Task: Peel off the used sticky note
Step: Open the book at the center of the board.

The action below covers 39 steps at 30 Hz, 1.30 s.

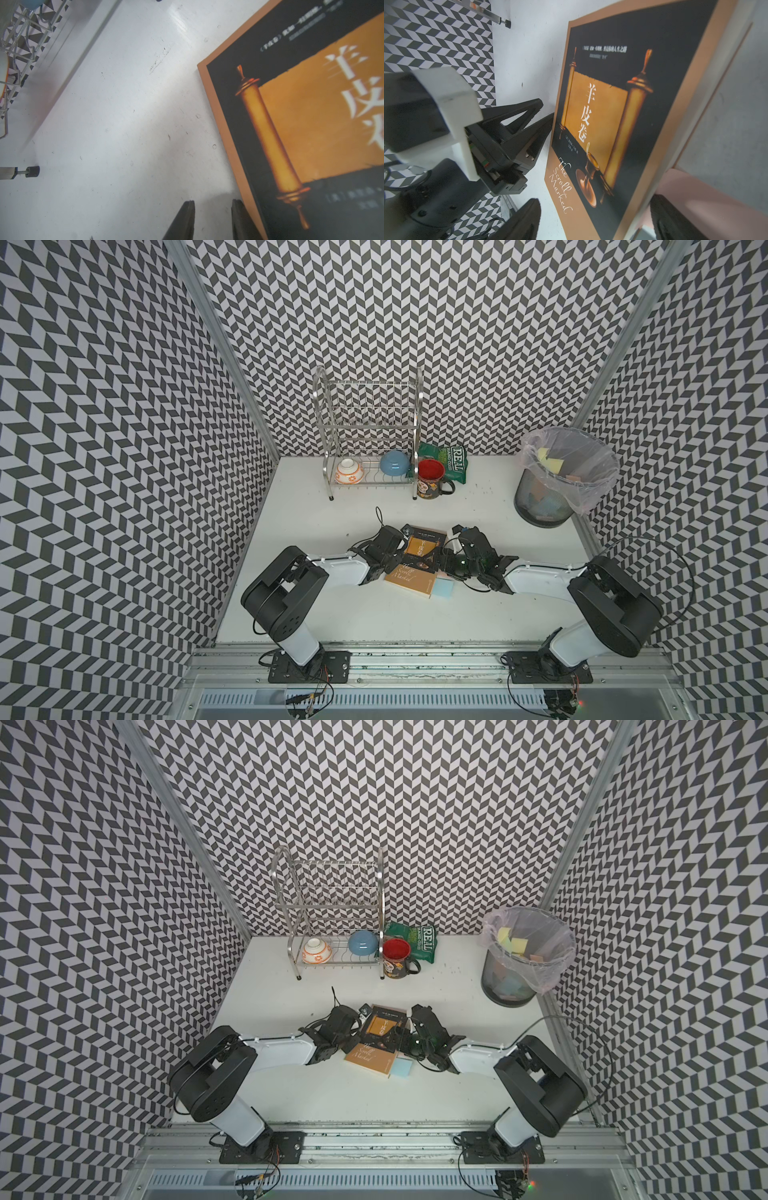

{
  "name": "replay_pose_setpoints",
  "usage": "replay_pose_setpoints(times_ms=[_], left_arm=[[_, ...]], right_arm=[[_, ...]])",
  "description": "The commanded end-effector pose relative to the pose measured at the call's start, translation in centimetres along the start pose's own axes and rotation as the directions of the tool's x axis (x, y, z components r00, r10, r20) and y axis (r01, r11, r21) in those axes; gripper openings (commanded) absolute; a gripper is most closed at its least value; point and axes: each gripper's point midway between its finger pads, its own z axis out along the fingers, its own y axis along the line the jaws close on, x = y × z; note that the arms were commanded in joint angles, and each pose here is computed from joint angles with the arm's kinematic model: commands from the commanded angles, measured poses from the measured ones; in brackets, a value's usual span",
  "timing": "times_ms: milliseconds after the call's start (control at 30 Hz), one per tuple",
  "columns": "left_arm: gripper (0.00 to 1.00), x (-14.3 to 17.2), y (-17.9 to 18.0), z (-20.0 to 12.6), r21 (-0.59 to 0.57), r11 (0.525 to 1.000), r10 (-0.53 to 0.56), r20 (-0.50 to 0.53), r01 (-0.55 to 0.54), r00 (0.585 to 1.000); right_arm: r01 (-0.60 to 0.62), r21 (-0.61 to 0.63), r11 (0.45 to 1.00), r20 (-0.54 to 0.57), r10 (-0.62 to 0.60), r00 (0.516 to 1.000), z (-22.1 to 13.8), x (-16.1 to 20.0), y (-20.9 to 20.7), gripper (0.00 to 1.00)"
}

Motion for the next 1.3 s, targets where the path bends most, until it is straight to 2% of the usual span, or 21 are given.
replay_pose_setpoints(times_ms=[0, 1267], left_arm=[[0.34, 0.2, -1.4, 0.3, 0.049, 0.999, 0.017, -0.017, -0.017, 1.0], [0.34, 0.3, -1.5, 0.5, 0.049, 0.999, 0.021, -0.025, -0.02, 0.999]], right_arm=[[0.073, -0.103, 0.992, 0.059, -0.067, 0.996, -0.7, -1.6, 3.9, 0.85], [0.151, -0.093, 0.984, 0.073, -0.144, 0.987, -1.5, -1.9, 5.5, 0.85]])
